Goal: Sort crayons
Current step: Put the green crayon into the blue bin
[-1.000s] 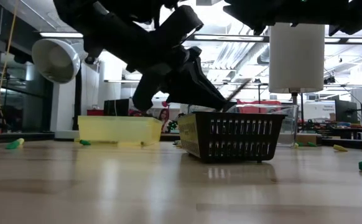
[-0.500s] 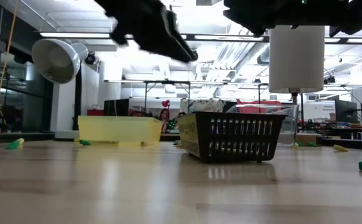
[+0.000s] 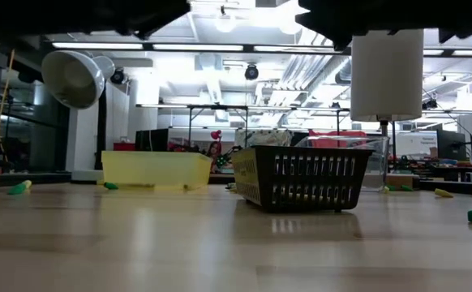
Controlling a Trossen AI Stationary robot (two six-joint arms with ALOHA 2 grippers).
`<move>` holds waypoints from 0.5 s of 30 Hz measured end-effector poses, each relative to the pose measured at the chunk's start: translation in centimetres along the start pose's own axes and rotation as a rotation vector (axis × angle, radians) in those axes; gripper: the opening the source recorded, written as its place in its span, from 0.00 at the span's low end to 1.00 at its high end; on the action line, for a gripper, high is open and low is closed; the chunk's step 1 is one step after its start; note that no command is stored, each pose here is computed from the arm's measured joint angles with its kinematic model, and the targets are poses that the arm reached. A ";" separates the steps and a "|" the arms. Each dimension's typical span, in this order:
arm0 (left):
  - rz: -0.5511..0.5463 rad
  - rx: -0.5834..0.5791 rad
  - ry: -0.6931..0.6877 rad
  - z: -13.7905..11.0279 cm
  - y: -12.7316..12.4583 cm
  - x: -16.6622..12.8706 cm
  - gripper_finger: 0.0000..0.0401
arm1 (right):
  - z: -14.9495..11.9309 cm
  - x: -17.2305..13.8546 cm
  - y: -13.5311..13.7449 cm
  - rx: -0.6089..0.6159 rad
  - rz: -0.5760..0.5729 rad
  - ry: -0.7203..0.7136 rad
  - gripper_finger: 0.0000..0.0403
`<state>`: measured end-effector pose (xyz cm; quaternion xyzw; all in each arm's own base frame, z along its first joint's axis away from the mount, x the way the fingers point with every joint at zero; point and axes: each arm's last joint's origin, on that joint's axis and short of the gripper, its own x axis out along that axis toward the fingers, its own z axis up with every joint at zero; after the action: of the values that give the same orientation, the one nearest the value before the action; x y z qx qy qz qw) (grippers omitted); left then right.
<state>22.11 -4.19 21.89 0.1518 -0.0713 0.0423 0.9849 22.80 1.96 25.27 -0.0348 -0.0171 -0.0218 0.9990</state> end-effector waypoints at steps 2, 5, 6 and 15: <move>0.023 0.022 -0.006 -0.1 0.2 -0.5 0.40 | 0.8 -0.1 0.5 0.034 0.029 0.086 0.47; 0.035 0.049 -0.018 0.1 0.4 -0.7 0.40 | 2.7 -0.3 1.5 0.104 0.050 0.336 0.47; 0.034 0.049 -0.017 0.1 0.4 -0.8 0.40 | 3.2 -0.5 1.8 0.146 0.033 0.433 0.47; 0.032 0.037 -0.021 0.2 0.3 -0.8 0.40 | 6.1 -3.3 6.2 0.679 -0.264 1.086 0.47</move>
<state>21.26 -3.98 22.05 0.1693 -0.0831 0.0579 0.9804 19.54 8.74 30.76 0.3008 0.4801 -0.1522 0.8099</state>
